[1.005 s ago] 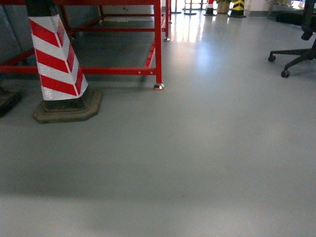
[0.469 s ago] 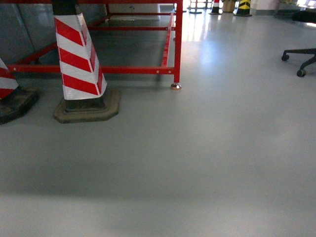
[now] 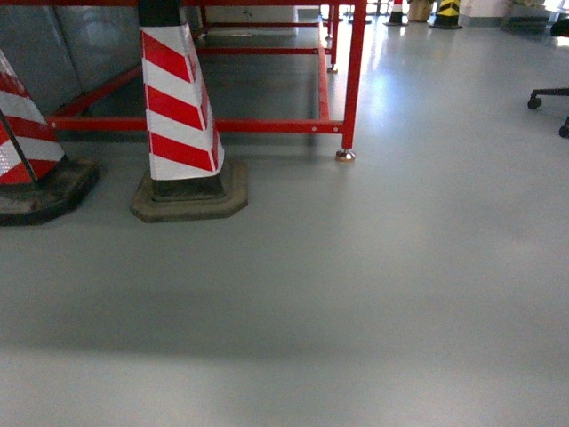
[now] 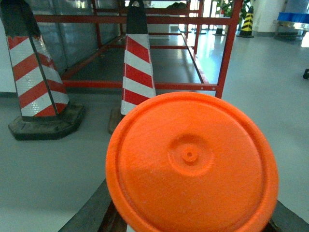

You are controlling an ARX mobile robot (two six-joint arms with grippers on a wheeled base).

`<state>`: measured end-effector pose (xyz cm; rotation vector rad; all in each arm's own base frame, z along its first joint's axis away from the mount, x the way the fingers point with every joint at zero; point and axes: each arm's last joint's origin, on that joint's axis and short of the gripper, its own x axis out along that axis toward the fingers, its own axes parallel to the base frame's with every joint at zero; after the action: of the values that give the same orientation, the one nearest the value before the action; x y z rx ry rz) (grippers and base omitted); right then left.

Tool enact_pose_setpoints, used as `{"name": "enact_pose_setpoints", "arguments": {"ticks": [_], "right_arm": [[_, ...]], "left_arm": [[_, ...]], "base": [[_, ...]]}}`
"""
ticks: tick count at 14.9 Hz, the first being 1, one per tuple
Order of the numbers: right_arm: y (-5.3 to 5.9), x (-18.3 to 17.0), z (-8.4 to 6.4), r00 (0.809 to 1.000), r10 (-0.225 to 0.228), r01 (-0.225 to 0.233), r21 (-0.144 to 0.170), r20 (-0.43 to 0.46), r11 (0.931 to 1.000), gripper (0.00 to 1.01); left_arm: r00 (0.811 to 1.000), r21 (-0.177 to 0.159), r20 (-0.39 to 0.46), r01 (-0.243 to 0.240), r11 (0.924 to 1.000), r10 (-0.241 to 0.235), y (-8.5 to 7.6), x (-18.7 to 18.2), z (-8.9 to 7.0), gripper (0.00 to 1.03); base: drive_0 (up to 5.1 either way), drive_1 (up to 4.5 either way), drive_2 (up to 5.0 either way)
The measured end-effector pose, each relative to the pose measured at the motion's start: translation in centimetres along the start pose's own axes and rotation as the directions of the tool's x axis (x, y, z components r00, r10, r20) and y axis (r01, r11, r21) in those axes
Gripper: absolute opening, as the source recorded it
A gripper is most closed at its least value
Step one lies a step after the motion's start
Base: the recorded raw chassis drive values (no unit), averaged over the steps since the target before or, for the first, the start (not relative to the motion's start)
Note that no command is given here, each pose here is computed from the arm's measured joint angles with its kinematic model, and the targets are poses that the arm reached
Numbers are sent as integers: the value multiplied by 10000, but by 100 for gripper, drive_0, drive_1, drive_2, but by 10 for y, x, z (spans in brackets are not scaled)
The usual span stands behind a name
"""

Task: Pick capacitor and pack into box

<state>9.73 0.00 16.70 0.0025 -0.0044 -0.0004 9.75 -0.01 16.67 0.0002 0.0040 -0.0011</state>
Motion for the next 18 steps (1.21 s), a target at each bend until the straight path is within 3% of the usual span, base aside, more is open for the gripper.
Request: {"name": "enact_pose_setpoints", "arguments": {"ticks": [16,18], "right_arm": [[0,0,0,10000,38,-38,-4,23,10000,98],[0,0,0,10000,34,-34,0,11,10000,98]], "left_arm": [[10000,-4,0,-65,10000,65,0,0,0,44],[10000,0,0,-38,10000,38,0,0,0,44]], "base": [[-502,234,234],[0,0,0]]}}
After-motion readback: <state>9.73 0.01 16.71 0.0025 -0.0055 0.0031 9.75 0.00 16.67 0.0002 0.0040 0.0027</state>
